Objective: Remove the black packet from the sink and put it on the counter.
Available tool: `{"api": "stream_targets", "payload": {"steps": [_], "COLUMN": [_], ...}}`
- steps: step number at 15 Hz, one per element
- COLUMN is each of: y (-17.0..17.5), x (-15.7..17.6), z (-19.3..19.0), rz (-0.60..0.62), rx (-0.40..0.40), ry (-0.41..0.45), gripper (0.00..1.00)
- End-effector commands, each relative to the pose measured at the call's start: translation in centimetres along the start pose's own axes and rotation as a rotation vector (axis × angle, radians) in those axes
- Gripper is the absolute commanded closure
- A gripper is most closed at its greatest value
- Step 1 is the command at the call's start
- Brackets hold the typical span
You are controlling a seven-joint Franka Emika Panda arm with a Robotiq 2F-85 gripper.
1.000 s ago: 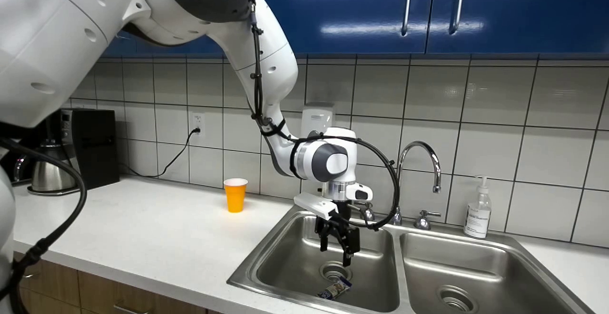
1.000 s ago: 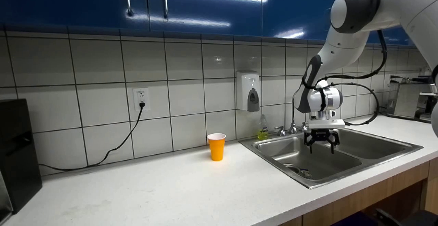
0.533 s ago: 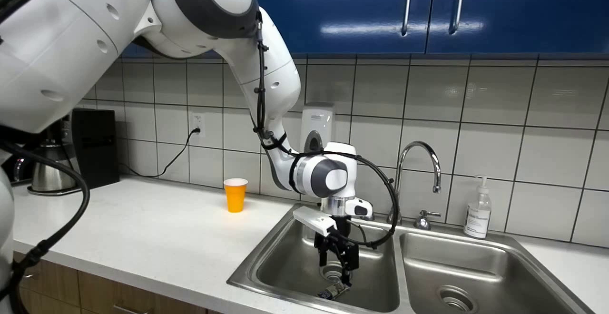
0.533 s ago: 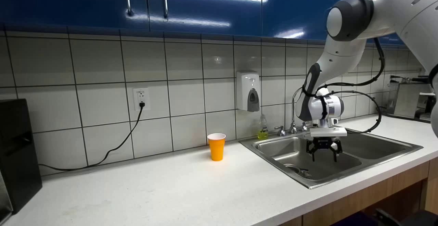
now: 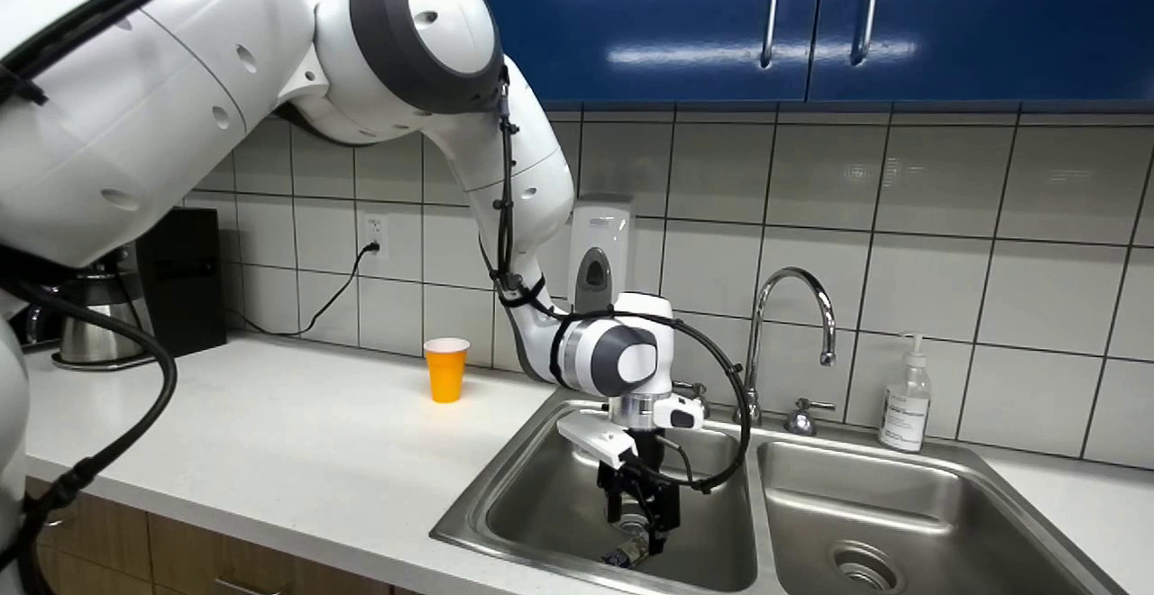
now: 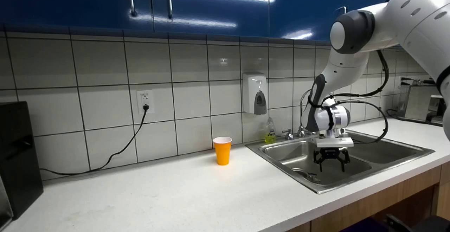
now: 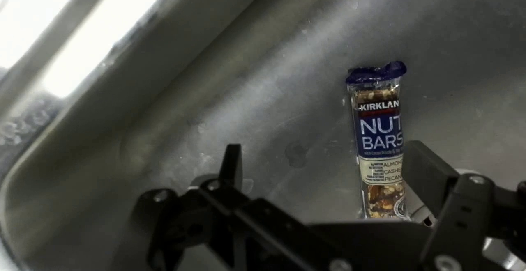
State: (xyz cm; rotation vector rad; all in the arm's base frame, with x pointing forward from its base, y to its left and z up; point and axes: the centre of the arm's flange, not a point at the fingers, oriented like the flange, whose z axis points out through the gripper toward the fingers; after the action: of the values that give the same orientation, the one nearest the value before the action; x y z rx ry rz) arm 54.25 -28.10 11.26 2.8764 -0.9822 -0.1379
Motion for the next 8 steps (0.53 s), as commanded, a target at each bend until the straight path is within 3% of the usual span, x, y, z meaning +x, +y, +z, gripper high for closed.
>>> {"api": "stream_targets", "payload": {"steps": [1, 8], "y": [-1.4, -3.6], "x": [2.0, 4.2], "z": [1.8, 4.4], "rz": [0.018, 0.010], "rx": [-0.008, -0.033], "ry": [0.002, 0.016], "gripper": [0.00, 0.00]}}
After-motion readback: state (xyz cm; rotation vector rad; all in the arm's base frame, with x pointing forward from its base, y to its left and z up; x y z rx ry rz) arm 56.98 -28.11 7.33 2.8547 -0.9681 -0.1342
